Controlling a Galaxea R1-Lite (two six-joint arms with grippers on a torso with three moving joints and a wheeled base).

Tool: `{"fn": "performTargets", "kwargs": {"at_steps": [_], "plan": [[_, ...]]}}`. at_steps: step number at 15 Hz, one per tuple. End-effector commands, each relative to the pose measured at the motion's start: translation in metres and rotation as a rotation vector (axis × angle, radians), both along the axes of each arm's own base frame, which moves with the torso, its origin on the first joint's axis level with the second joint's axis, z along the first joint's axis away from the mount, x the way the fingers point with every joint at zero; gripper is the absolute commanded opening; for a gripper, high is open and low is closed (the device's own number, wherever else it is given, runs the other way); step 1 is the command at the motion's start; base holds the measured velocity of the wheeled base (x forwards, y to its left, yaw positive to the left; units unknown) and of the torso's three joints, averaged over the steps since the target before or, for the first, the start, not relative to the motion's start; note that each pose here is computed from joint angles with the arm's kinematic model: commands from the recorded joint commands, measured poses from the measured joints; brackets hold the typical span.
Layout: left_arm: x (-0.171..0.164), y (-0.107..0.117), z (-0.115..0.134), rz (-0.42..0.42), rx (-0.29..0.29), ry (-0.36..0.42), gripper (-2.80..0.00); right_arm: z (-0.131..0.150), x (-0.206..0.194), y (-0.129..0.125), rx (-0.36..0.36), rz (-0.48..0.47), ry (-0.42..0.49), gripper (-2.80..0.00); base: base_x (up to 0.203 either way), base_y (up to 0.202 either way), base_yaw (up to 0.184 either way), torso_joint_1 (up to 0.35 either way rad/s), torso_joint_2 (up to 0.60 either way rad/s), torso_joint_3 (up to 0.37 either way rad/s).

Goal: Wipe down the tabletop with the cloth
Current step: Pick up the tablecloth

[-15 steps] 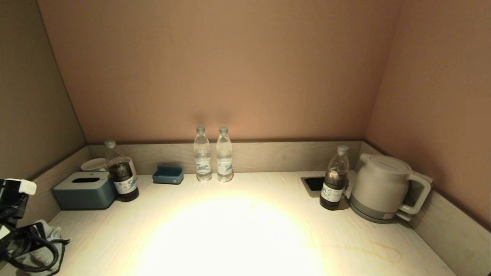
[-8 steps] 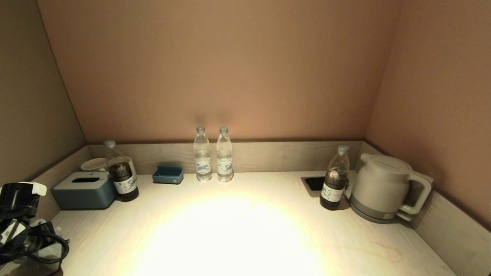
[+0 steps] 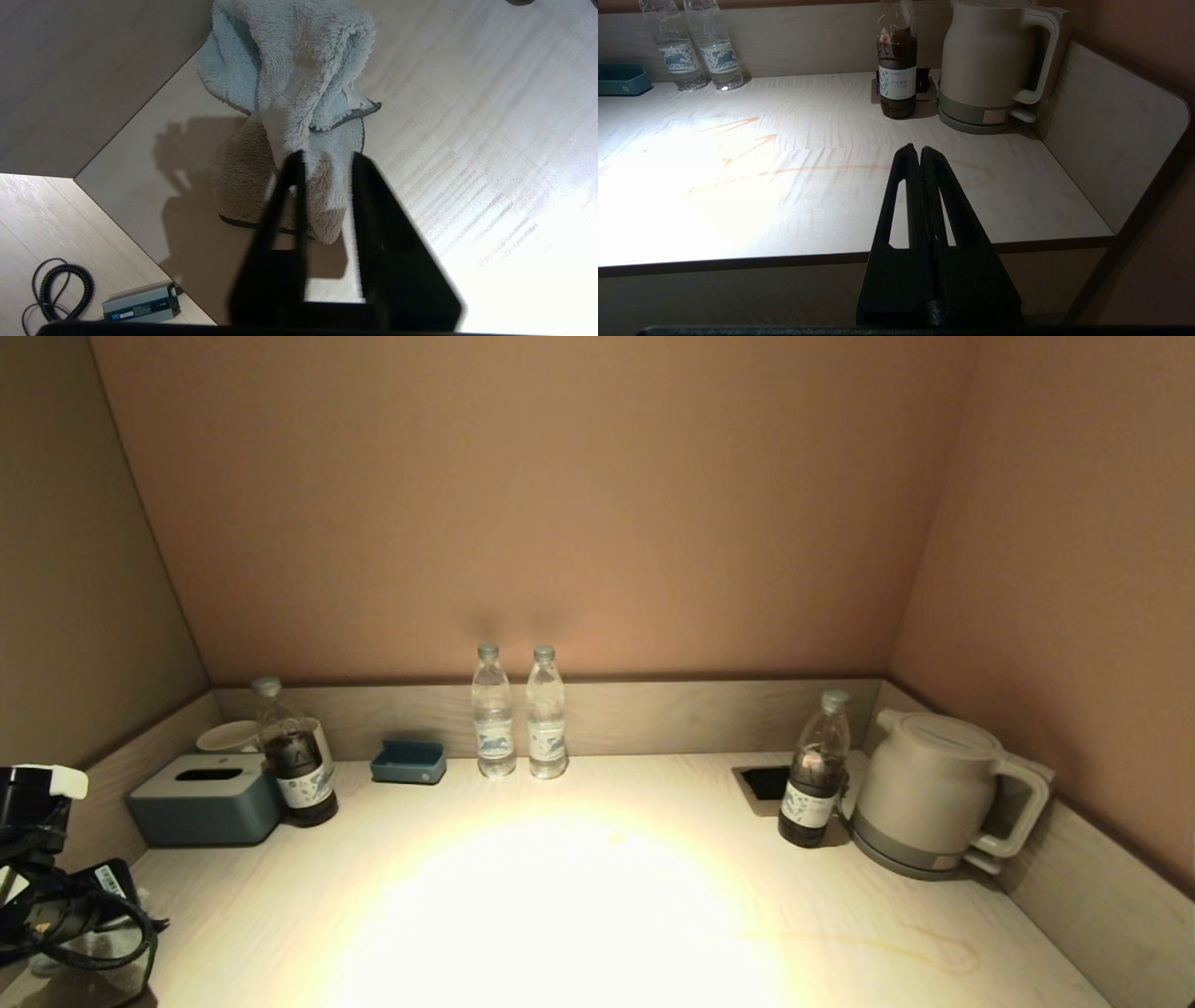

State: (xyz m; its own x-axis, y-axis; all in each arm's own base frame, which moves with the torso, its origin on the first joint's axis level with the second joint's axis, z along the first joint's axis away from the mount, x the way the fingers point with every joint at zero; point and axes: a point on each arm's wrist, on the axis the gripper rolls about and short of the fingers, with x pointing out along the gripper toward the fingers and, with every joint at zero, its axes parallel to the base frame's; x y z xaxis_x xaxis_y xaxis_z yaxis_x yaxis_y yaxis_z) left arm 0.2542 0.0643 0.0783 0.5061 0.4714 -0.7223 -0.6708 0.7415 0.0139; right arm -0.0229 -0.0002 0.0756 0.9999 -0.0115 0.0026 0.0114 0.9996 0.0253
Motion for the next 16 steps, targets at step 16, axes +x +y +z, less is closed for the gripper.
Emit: {"fn": "performTargets", "kwargs": {"at_steps": [16], "plan": [[0.024,0.031,-0.046,0.067,0.009,0.034,0.00,0.000,0.000,0.000,0.001,-0.001,0.001,-2.80,0.000,0.000,0.000,0.000,0.00,0.000]]}}
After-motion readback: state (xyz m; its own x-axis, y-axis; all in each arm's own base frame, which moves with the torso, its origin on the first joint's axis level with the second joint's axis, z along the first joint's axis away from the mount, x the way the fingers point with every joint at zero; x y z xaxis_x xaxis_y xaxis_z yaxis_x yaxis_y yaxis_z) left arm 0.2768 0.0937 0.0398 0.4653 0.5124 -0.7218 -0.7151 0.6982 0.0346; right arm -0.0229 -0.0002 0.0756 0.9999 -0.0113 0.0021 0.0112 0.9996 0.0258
